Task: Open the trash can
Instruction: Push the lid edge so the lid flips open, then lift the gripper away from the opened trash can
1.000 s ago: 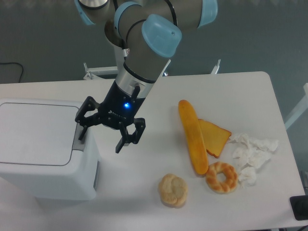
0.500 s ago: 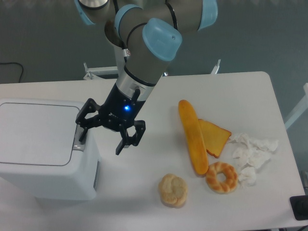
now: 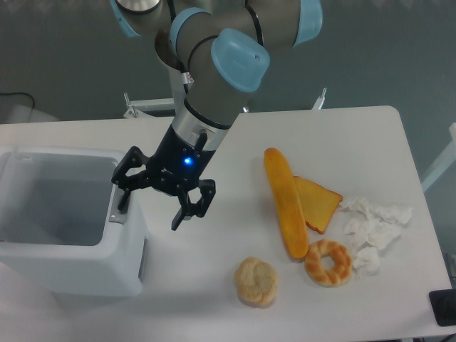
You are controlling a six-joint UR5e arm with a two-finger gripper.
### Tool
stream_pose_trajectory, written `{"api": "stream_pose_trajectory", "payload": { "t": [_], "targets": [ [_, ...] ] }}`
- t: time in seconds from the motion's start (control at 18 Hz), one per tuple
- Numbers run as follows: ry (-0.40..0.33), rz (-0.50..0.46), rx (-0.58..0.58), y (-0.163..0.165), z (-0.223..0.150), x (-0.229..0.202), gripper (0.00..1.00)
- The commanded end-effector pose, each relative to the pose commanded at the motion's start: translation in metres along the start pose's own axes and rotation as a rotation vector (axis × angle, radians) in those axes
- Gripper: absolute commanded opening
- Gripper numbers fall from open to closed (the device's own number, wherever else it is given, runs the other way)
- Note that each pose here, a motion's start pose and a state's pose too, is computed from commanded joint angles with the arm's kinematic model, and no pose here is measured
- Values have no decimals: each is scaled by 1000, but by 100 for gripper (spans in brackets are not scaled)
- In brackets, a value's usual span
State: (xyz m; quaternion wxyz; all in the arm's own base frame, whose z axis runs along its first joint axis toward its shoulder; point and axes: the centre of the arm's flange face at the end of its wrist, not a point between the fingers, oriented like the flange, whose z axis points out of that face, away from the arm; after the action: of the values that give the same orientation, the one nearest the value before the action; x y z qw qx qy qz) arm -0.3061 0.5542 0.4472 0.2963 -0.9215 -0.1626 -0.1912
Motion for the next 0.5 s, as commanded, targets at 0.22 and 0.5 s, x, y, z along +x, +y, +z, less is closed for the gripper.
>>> {"api": "stream_pose_trajectory", "payload": {
  "t": [0.22, 0.5],
  "targets": [
    [-5, 9, 11, -3, -6, 3, 100],
    [-36, 87, 72, -24, -35, 7, 100]
  ]
}}
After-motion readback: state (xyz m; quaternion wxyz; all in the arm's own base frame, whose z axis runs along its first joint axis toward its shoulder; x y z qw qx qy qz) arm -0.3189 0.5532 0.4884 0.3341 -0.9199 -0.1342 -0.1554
